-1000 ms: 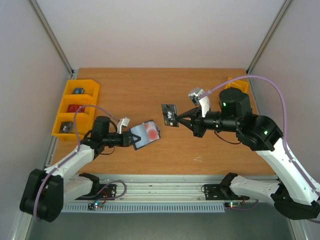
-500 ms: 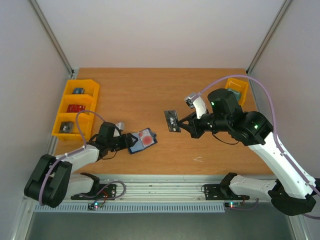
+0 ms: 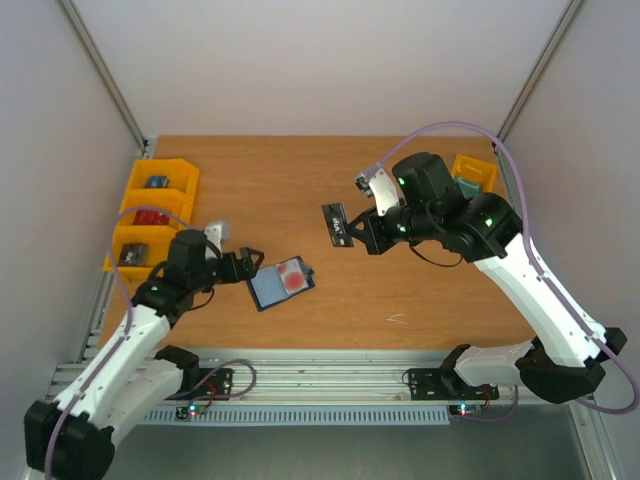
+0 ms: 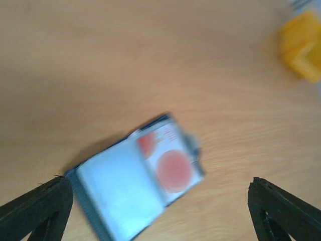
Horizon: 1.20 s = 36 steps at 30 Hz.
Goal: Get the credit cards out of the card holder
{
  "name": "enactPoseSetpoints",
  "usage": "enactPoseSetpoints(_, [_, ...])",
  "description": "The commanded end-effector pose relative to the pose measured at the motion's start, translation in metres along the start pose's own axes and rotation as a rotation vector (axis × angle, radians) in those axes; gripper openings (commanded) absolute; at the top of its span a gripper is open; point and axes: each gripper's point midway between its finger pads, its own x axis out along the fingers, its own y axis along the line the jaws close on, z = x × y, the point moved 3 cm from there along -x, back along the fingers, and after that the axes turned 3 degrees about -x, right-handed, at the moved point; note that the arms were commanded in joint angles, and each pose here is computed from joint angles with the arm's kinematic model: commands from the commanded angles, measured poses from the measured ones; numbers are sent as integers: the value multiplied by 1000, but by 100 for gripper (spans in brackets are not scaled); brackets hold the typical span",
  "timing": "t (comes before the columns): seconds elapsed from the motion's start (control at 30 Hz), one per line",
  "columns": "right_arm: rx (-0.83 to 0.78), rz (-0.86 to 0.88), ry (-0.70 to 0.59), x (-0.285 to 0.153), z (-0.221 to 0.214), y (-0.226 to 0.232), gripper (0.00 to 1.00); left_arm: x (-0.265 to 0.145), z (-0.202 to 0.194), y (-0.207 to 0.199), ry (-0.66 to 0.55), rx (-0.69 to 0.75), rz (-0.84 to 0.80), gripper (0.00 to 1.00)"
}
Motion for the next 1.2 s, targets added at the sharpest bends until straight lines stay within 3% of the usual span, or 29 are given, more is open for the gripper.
enactPoseSetpoints(0.0, [9,-100,52,-5,6,-11,1,-60,32,-70,-69,320,-239,96])
enactPoseSetpoints(0.1, [4,-76,69,-6,11,-5,1,-102,53,-112,-203,586,-375,96])
enactPoseSetpoints(0.3, [14,16,50,-14,14,14,1,-171,70,-159,-640,1395,-395,95])
enactPoseSetpoints(0.43, [17,62,41,-13,14,31,1,-190,49,-169,-955,2031,-306,97])
enactPoseSetpoints(0.47, [9,79,36,-11,15,37,1,-188,46,-169,-1076,2263,-211,98])
enactPoseSetpoints(0.57, [-17,151,27,-3,20,57,1,-189,45,-178,-1340,2602,-28,98])
enactPoseSetpoints(0.77, [-12,328,-3,13,38,90,1,-175,19,-174,-1518,2844,-59,98])
enactPoseSetpoints(0.83, [-7,382,-20,16,45,99,1,-174,10,-170,-1537,2885,-84,91])
enactPoseSetpoints(1.07, [-23,402,42,37,42,113,1,-164,24,-167,-1478,2878,52,81])
enactPoseSetpoints(1.17, [-25,398,69,42,38,114,1,-163,24,-163,-1426,2863,67,70])
